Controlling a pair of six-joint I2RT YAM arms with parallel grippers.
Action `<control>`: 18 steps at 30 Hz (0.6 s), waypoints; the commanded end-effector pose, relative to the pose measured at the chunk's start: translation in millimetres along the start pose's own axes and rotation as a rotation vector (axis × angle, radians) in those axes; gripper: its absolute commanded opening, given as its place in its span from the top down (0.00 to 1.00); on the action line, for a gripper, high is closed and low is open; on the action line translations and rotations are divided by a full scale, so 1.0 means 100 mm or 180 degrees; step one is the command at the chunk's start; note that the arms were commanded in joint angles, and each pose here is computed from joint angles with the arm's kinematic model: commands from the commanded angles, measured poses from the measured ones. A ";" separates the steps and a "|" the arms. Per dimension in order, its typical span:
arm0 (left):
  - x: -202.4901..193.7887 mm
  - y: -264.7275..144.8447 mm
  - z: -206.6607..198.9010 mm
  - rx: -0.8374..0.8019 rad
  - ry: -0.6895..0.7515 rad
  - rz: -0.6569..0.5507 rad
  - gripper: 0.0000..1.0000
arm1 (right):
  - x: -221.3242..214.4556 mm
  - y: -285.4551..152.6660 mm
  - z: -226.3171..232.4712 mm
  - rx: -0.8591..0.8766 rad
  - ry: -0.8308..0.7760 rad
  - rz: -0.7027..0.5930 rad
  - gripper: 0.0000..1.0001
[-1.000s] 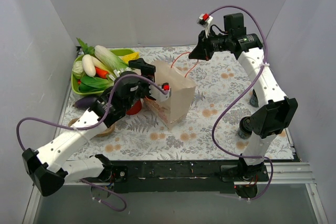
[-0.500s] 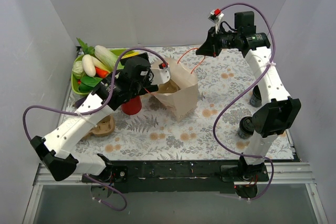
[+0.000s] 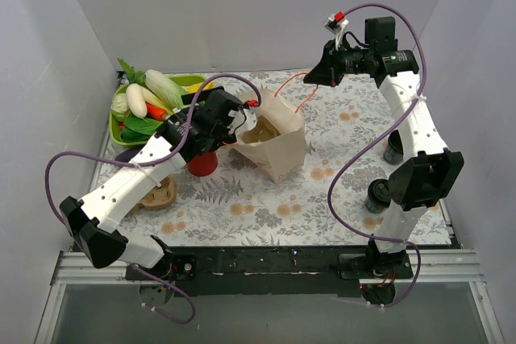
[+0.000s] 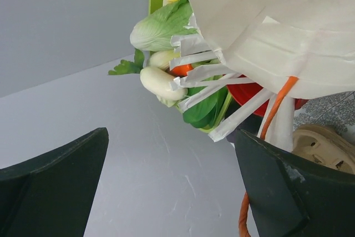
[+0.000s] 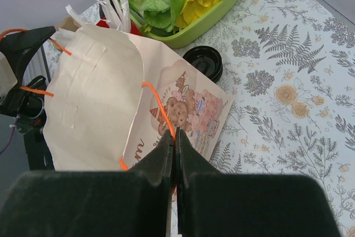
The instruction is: Pack the takeout coffee
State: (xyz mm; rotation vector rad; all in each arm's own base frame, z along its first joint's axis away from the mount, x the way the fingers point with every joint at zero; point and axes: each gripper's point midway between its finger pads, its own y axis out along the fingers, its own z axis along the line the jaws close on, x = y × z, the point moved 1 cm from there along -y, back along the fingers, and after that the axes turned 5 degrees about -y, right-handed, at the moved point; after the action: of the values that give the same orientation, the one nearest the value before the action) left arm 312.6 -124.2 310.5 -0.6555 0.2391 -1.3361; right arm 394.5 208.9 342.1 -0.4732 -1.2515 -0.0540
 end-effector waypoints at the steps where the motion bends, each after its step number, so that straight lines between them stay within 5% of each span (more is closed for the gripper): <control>1: -0.22 -0.18 0.19 0.0255 0.0105 0.0212 0.02 | 0.23 -0.16 0.02 -0.0051 -0.0189 -0.0198 0.99; 9: -0.48 -0.21 0.32 0.0627 0.0359 0.0455 0.02 | 0.22 -0.23 -0.09 -0.0063 -0.0143 -0.0222 0.99; 18: 0.11 -0.10 0.64 0.0717 0.0100 0.0216 0.02 | 0.25 -0.32 0.27 0.0165 0.0095 -0.0290 0.99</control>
State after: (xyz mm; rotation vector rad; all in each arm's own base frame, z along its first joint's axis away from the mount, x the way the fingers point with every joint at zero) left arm 328.2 -108.1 344.6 -0.4480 0.2055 -1.2861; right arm 390.9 199.3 349.4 -0.4196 -1.2082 -0.0692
